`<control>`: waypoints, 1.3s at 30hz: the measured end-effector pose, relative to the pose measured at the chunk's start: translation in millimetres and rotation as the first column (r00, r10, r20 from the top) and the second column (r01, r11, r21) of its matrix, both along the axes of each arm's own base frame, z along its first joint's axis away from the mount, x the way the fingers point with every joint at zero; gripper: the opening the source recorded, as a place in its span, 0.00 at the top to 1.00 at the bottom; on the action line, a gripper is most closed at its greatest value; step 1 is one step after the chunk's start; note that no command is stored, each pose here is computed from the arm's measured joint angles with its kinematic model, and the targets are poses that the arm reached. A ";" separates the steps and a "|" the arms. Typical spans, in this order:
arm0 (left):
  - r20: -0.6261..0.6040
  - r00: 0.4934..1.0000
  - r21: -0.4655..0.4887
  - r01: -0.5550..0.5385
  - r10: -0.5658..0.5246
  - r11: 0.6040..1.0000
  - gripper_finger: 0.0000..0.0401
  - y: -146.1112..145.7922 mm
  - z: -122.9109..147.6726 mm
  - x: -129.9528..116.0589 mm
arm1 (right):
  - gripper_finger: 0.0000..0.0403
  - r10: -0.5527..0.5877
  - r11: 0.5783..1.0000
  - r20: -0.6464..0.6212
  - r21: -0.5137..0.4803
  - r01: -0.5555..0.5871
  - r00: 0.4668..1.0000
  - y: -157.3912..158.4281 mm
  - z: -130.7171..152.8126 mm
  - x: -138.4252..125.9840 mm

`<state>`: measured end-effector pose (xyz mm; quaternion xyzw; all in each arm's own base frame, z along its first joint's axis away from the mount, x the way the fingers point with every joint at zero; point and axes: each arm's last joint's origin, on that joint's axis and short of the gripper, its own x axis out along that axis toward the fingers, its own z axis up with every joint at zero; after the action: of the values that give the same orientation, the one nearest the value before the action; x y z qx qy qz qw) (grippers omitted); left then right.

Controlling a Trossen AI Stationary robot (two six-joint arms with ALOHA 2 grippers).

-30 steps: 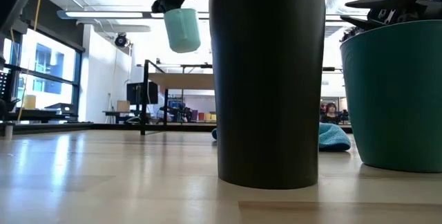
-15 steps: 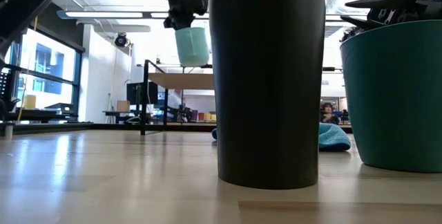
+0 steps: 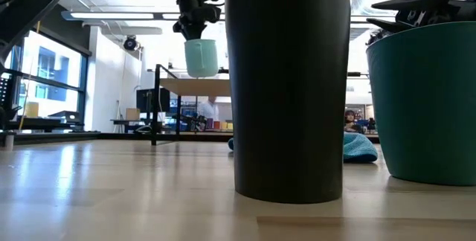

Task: Stack small to large cups/mugs on shelf
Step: Put the light blue mug on the shelf

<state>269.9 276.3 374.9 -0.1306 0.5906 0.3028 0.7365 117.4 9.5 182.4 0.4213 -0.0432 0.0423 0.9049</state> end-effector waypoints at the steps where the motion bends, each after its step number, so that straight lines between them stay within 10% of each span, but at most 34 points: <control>1: -0.001 1.000 0.002 -0.006 0.006 1.000 1.00 1.3 0.0 -1.3 | 0.80 0.000 1.000 0.000 0.000 0.000 1.000 0.0 -0.1 0.0; 39: -0.021 0.999 -0.057 0.023 -0.024 0.998 1.00 12.2 -17.1 0.7 | 0.80 -0.007 1.000 -0.015 -0.009 0.007 1.000 -0.2 -1.5 0.2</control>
<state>270.7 288.5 357.8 -0.1412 0.6085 0.2785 0.7295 117.6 9.3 180.8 0.4175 -0.0378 0.0364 0.9072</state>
